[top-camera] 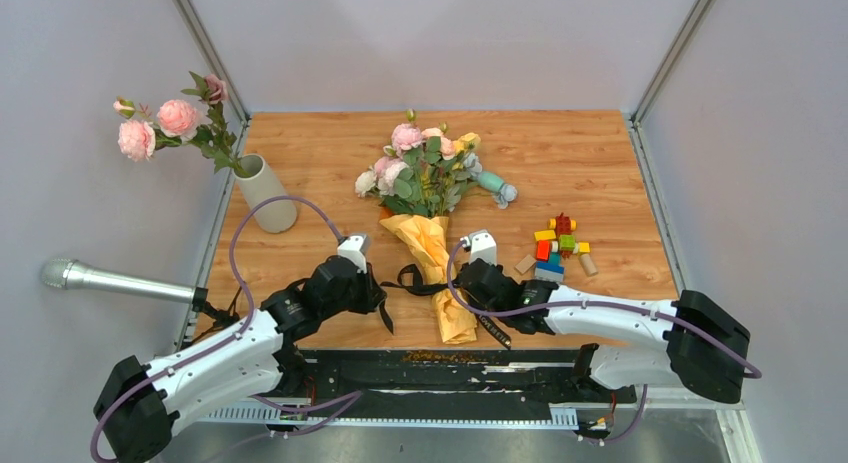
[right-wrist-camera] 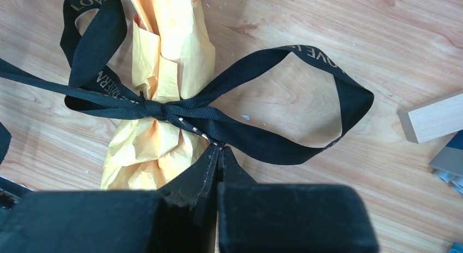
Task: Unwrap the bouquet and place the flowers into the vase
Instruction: Untie the ribbon from the wrapping paper.
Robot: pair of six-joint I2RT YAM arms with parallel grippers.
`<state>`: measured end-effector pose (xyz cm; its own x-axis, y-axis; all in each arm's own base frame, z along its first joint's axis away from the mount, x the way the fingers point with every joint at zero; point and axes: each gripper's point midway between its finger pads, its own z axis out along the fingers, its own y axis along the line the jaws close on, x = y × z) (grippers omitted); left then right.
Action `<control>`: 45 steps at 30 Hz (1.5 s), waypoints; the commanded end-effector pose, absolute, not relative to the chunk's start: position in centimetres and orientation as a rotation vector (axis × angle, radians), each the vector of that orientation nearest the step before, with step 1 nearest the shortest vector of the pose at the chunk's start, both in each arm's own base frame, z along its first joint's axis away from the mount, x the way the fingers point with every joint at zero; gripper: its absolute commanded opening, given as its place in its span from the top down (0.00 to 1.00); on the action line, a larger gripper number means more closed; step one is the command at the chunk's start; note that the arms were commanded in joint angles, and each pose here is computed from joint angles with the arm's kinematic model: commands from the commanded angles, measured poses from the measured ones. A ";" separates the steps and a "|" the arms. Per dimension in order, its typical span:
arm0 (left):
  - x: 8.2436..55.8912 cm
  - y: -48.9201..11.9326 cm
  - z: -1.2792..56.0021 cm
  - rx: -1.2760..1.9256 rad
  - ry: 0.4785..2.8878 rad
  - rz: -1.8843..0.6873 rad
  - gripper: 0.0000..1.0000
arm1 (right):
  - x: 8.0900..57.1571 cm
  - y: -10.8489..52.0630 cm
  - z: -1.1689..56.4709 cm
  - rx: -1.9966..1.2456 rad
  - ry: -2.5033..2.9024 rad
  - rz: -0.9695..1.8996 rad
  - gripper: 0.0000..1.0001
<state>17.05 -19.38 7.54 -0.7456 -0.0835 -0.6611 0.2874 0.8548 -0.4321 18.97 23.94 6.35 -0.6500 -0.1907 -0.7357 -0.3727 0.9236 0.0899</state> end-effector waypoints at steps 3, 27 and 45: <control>18.0 -19.5 9.2 0.163 2.277 -0.694 1.00 | 19.5 23.5 7.4 -0.331 2.274 0.266 1.00; 18.5 -17.3 8.4 0.100 2.294 -0.640 1.00 | 18.6 20.2 5.4 -0.212 2.316 0.185 1.00; 19.1 -16.2 8.7 0.048 2.289 -0.663 1.00 | 19.7 18.4 5.1 -0.133 2.342 0.189 1.00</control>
